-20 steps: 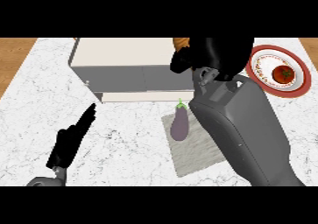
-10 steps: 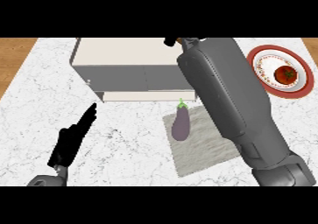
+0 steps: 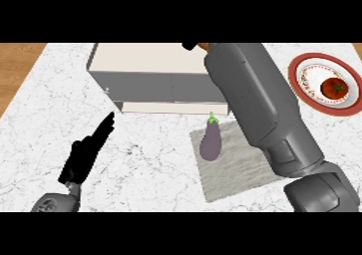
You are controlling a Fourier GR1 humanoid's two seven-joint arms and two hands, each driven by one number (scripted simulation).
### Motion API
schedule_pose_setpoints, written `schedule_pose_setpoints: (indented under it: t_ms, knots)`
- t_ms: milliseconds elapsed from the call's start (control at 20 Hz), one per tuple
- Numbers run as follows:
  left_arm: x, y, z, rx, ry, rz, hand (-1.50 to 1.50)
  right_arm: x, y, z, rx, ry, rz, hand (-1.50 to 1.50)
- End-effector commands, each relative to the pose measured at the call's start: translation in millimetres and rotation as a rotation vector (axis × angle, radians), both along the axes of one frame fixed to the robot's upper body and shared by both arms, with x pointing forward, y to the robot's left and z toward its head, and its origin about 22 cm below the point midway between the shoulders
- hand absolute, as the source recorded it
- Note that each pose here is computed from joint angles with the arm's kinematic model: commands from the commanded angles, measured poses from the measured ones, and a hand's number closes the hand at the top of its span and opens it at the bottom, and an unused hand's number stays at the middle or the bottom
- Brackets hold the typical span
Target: Pick the croissant from the placemat and place it in the tiered shelf
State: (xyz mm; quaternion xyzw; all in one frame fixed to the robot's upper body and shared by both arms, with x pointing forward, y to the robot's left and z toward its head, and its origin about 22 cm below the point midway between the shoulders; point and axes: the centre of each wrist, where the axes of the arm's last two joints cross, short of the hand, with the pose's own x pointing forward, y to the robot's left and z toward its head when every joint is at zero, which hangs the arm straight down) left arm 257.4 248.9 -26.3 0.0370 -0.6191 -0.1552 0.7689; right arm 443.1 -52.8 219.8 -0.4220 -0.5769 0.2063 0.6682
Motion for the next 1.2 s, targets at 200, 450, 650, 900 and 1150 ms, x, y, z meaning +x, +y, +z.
schedule_pose_setpoints:
  t_ms: [200, 450, 650, 900, 1150]
  knots:
    - [5.3, 3, 1, 0.005, 0.009, -0.058, 0.00, 11, -38, -17, 0.596, -0.086, -0.047, -1.50]
    - [7.2, -3, 2, 0.014, 0.005, -0.034, 0.00, 11, -22, -15, 0.656, -0.271, -0.056, -1.50]
    - [3.0, 17, 2, 0.002, 0.011, -0.016, 0.00, 11, -27, -12, 0.693, -0.464, -0.180, -1.50]
    - [-6.7, 16, -11, -0.003, 0.036, 0.051, 0.00, 6, -45, -10, 0.664, -0.608, -0.313, -1.50]
    - [-25.8, 19, -25, -0.010, 0.046, 0.087, 0.00, 2, -109, -23, 0.670, -0.580, -0.471, -1.50]
